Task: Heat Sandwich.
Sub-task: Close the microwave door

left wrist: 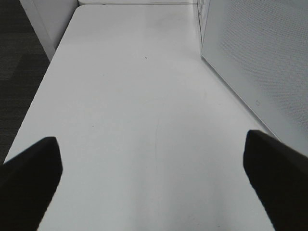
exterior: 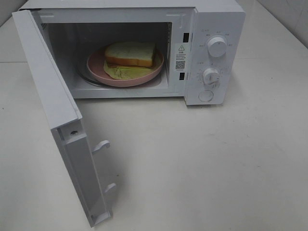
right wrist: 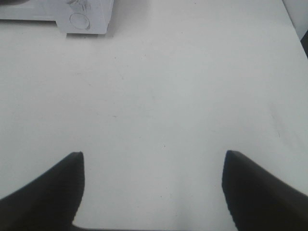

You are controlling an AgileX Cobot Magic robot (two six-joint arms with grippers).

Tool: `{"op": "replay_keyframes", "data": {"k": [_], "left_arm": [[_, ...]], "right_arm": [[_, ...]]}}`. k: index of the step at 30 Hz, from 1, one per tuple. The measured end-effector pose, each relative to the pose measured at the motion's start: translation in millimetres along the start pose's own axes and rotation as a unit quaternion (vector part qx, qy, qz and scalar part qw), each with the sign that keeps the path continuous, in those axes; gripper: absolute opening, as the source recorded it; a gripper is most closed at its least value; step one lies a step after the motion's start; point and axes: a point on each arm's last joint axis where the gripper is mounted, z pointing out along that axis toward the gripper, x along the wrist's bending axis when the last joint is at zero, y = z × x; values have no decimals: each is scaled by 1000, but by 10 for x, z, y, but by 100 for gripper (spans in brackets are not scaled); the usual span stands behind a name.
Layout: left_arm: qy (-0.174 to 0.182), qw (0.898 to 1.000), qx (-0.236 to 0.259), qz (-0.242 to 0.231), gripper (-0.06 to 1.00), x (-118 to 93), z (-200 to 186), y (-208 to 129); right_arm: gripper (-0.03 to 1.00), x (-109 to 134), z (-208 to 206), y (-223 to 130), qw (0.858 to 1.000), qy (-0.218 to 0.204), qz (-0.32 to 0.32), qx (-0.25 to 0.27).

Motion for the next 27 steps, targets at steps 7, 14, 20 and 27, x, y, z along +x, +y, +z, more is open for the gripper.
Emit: {"op": "replay_keyframes", "data": {"k": [7,14,20,27], "left_arm": [[0,1000,0,0,97,0,0,0],[0,1000,0,0,97,0,0,0],[0,1000,0,0,97,0,0,0],[0,1000,0,0,97,0,0,0]], "right_arm": [[75,-9,-125,-109,999,1,3,-53],[74,-10,-140,-121,998,1,2,-60],[74,-10,-140,-121,998,1,2,-60],[74,-10,-140,-121,998,1,2,-60]]}}
